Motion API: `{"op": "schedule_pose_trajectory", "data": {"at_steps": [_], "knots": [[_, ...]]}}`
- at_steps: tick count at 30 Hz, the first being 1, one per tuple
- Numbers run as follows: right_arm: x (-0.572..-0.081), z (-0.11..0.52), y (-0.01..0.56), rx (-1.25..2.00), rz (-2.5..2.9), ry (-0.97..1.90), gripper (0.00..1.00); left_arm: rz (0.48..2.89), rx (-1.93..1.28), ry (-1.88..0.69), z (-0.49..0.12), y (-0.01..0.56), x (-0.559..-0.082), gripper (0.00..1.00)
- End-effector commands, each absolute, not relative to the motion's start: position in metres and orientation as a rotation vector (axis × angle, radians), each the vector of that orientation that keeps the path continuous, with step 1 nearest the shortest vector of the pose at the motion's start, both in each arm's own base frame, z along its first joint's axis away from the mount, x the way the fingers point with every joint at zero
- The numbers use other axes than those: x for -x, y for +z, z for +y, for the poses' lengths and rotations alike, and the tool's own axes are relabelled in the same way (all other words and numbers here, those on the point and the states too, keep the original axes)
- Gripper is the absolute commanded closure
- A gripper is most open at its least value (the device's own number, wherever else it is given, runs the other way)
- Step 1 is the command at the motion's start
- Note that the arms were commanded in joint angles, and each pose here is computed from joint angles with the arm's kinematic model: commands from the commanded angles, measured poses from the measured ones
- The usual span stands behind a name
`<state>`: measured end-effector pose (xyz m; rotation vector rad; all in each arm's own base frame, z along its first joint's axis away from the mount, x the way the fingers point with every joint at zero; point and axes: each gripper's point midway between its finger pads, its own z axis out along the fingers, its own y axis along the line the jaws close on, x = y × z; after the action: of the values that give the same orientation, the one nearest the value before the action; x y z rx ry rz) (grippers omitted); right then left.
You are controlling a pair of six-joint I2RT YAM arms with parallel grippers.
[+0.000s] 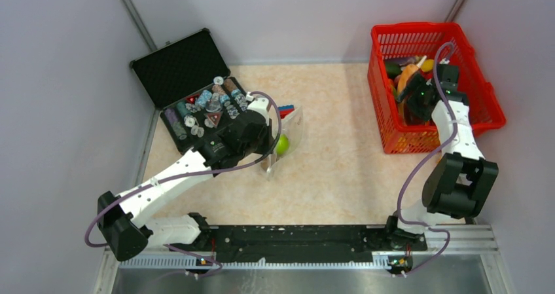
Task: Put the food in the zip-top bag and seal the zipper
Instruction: Pick up the fake fruit from the bin.
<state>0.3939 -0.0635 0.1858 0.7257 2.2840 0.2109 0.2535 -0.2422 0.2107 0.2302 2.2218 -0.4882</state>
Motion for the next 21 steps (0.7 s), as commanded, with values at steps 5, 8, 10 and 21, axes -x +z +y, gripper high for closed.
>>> {"op": "schedule_pose_trajectory", "data": {"at_steps": [5,8,10,21], "knots": [[-0.407,-0.064,0.173,-0.956,2.143,0.234,0.24,2.176,-0.204,-0.519,-0.245,0.223,-0.259,1.0],[-0.401,-0.073,0.164,-1.041,2.121,0.101,0.23,2.173,-0.203,-0.533,-0.248,0.227,-0.26,1.0],[-0.4,-0.073,0.16,-1.074,2.109,0.075,0.23,2.173,-0.21,-0.541,-0.249,0.23,-0.26,1.0],[-0.406,-0.061,0.143,-1.176,2.027,0.205,0.41,2.182,-0.178,-0.521,-0.241,0.229,-0.256,1.0]]}}
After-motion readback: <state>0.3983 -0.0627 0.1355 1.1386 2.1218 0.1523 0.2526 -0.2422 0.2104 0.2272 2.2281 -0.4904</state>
